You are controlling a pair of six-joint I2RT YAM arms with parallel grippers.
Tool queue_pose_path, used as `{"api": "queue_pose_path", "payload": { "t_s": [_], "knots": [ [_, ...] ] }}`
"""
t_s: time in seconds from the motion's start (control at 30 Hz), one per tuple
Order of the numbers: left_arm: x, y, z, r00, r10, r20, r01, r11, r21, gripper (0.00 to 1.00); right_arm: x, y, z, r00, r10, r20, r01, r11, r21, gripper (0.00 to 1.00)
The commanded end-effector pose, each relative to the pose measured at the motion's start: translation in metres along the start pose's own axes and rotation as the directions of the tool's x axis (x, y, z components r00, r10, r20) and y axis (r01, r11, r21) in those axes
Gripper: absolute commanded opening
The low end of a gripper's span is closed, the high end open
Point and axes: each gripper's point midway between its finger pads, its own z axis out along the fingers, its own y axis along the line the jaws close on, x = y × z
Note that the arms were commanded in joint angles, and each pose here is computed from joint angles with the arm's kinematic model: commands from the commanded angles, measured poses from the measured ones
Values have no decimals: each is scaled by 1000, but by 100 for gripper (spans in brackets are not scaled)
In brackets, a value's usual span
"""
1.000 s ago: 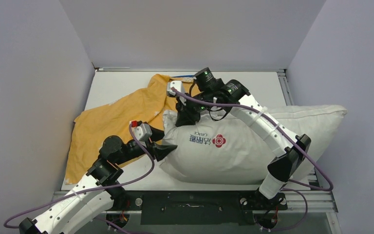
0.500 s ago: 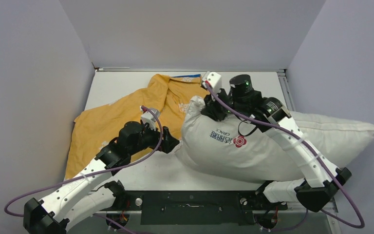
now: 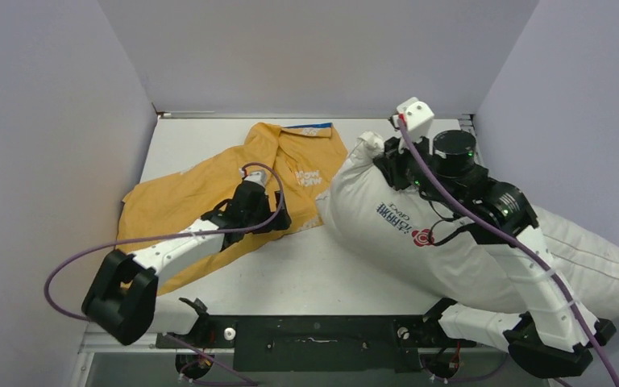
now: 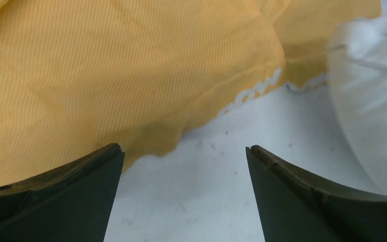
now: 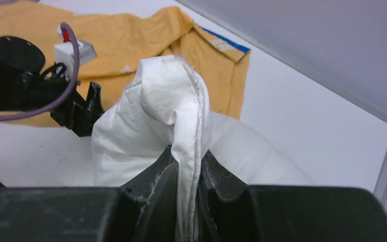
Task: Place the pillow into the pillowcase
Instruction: Move the pillowcase to the center of the board.
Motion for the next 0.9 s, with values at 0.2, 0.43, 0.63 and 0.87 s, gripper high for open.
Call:
{"api": "queue_pose_path", "payload": {
  "t_s": [0.2, 0.43, 0.63, 0.87],
  "knots": [
    [-44, -55, 95, 996, 63, 68, -68, 995, 70, 70, -102, -61, -100, 889, 29, 457, -177, 942, 286, 5],
    [24, -65, 116, 982, 178, -69, -167, 976, 142, 21, -98, -68, -85, 905, 18, 425, -173, 928, 330, 5],
    [90, -76, 69, 947, 298, -122, -275, 945, 178, 10, -98, -69, -74, 919, -26, 393, -123, 929, 349, 5],
    [164, -53, 4, 909, 349, -229, -324, 936, 139, 0, -103, -67, -67, 927, -65, 369, -70, 938, 341, 5]
  ]
}}
